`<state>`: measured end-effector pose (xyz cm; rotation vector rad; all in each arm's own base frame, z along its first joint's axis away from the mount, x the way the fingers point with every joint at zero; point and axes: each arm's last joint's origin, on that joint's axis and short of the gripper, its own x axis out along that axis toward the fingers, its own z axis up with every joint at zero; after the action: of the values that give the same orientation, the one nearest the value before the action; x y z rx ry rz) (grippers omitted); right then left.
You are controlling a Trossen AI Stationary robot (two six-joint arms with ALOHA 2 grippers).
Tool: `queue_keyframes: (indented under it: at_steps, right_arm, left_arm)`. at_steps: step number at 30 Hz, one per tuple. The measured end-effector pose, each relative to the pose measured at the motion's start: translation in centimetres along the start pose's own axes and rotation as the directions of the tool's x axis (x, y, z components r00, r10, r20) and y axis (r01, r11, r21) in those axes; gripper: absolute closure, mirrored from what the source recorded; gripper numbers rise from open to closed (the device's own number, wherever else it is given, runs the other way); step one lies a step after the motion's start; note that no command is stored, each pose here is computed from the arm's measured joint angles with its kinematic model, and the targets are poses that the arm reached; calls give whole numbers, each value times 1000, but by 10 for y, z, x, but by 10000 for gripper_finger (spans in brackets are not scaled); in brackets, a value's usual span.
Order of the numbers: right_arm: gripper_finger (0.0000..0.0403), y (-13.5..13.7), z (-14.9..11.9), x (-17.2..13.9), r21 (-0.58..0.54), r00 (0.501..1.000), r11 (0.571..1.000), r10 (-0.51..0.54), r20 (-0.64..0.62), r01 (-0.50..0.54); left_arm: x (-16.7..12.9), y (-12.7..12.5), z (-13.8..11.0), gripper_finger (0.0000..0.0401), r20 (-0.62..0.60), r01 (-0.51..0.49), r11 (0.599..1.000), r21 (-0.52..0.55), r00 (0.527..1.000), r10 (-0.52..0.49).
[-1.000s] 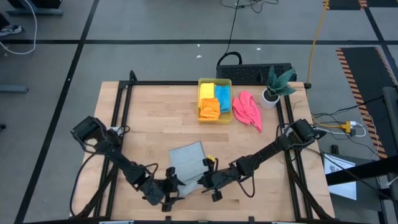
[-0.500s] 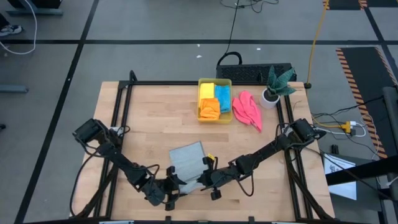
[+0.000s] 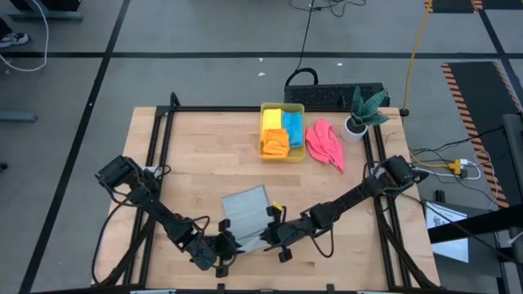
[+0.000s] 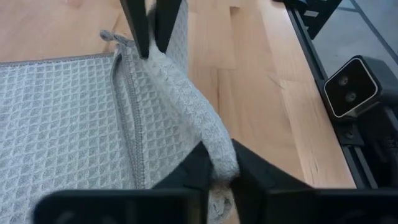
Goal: Fold microfiber towels
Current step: Fold the gray microfiber towel
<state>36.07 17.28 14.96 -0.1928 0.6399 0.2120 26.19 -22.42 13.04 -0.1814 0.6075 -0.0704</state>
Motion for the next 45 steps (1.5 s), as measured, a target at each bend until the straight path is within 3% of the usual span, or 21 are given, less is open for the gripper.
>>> queue_keyframes:
  at_steps: [4, 11, 14, 19, 25, 32, 37, 41, 45]
  right_arm:
    - [313, 0, 5, -10, 3, 1000, 1000, 13, -14, -13]
    - [206, 10, -2, -23, 68, 982, 990, 129, -135, -121]
    - [185, 19, -7, -22, 68, 965, 979, 203, -164, -194]
    - [177, 38, -10, -26, -50, 968, 978, 190, -167, -201]
    - [196, 49, -16, -26, -145, 986, 988, 26, -167, -50]
    - [249, 51, -26, -18, -156, 978, 986, 20, -205, -53]
    - [318, 51, -28, -18, -158, 977, 986, 18, -214, -53]
    - [387, 52, -14, -32, -154, 986, 986, 33, -164, -59]
    - [388, 52, 10, -58, -139, 997, 988, 64, -50, -70]
  left_arm:
    - [0, 0, 0, 391, -2, -1, 1000, 0, 1000, 1]
    - [0, 0, 0, 369, -5, -3, 1000, -3, 1000, 3]
    - [0, 1, -1, 377, -7, -5, 1000, -2, 1000, 5]
    - [0, 1, -2, 393, -18, -13, 1000, 0, 1000, 13]
    - [0, 1, -2, 366, -16, -14, 1000, -19, 1000, 14]
    - [0, 2, -1, 361, -14, -17, 1000, -23, 1000, 17]
    - [-1, 1, 0, 362, -7, -10, 1000, -28, 1000, 10]
    - [-13, -5, 9, 389, 26, 28, 1000, -7, 999, -28]
    - [-38, -16, 29, 387, 112, 104, 994, 15, 988, -105]
